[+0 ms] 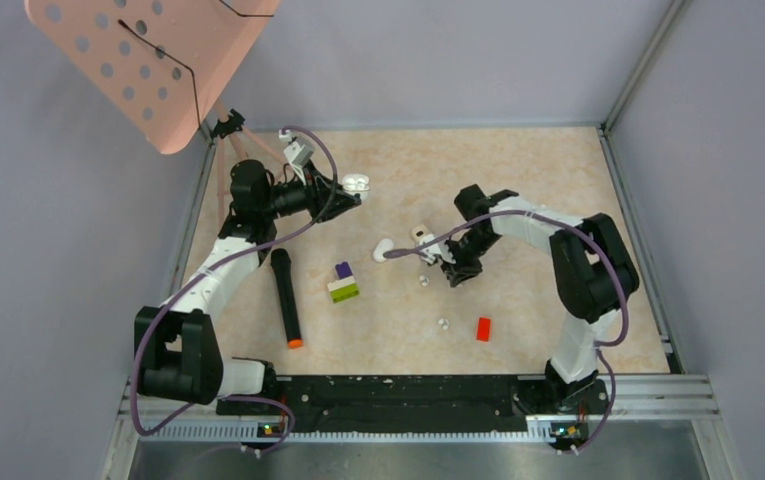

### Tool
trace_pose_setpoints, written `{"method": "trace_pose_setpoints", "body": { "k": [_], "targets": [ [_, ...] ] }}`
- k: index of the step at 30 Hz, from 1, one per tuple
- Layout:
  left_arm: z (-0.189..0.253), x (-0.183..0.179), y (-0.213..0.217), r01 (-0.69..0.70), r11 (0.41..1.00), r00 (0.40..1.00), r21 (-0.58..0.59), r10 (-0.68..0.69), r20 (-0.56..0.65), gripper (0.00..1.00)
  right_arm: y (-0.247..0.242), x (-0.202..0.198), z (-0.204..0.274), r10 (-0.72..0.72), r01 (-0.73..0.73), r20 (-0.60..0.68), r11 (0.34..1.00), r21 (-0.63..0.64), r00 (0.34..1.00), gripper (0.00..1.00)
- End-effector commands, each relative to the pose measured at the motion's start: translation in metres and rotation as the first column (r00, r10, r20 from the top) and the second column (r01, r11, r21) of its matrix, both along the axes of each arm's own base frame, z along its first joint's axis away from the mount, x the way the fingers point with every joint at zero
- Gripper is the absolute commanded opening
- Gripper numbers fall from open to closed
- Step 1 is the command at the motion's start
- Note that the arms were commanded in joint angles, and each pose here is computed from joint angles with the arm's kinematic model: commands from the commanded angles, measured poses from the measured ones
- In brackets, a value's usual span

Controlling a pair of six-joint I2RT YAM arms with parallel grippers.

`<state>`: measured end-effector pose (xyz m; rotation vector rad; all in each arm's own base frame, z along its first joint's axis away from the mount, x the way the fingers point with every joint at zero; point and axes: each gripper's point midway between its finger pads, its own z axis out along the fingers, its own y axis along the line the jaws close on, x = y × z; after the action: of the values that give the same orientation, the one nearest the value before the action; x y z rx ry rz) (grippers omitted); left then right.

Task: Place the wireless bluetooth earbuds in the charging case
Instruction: Pick up the earbud from the center of the board.

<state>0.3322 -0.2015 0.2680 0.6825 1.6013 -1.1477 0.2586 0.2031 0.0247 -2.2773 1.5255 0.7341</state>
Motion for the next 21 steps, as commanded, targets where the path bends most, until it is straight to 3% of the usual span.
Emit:
{"method": "trace_pose_setpoints", "body": {
  "k": [1,7,11,15,18,21],
  "targets": [
    [0.022,0.007,0.002,-0.011,1.000,0.996,-0.006,0.012,0.088,0.00,0.033,0.029,0.085,-0.286,0.292,-0.060,0.933,0.211,0.956,0.00],
    [0.026,0.013,-0.006,0.004,1.000,0.994,-0.010,-0.003,0.106,0.00,0.052,0.049,0.185,-0.513,0.543,-0.190,0.737,0.403,0.837,0.00],
    [0.034,0.015,-0.023,0.015,1.000,0.990,-0.012,-0.013,0.137,0.00,0.062,0.076,0.266,-0.656,0.689,-0.303,0.473,0.549,0.691,0.00],
    [0.050,0.023,-0.043,-0.007,1.000,0.984,-0.022,0.011,0.178,0.00,0.067,0.099,0.349,-0.691,0.712,-0.421,0.194,0.675,0.587,0.00],
    [0.065,0.027,-0.055,-0.038,0.999,0.975,-0.034,0.044,0.217,0.00,0.073,0.103,0.388,-0.682,0.684,-0.455,0.091,0.724,0.572,0.00],
    [0.080,0.028,-0.067,-0.049,0.997,0.969,-0.053,0.060,0.239,0.00,0.086,0.097,0.413,-0.661,0.637,-0.450,0.054,0.769,0.600,0.00]
  ]
}}
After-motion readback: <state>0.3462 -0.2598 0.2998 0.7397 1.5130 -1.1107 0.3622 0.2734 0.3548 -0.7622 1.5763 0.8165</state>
